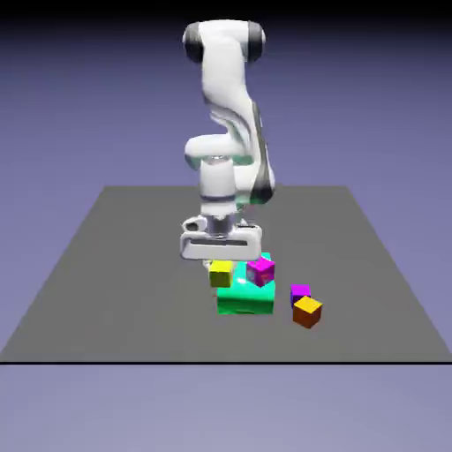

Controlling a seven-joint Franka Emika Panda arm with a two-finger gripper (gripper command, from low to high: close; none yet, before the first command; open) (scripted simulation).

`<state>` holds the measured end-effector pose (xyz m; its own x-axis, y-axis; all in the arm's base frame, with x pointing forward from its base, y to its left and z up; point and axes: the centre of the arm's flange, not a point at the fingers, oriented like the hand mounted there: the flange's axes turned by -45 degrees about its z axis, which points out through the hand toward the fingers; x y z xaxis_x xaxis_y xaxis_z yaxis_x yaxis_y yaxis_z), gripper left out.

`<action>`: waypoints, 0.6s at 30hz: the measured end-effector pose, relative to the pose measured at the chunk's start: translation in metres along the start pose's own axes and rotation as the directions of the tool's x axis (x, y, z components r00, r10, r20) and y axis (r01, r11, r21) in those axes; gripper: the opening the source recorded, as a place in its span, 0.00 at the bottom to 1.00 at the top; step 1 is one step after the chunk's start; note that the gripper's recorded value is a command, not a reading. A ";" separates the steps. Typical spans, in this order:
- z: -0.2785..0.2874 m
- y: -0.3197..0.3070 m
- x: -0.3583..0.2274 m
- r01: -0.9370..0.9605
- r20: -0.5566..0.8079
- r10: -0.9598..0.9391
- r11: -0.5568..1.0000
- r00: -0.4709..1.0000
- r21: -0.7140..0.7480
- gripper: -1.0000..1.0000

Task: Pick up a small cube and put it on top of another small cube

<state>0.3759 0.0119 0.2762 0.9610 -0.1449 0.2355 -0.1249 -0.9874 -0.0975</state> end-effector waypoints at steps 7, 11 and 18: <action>-0.050 -0.050 -0.030 0.190 0.001 -0.190 0.982 0.982 0.007 0.00; -0.075 -0.070 -0.052 0.289 -0.001 -0.289 0.957 0.957 -0.025 0.00; -0.031 -0.068 -0.053 0.290 -0.001 -0.290 0.957 0.957 -0.028 0.00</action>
<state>0.3259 0.0850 0.3005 0.9556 0.1480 0.2550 0.1524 -0.9883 0.0024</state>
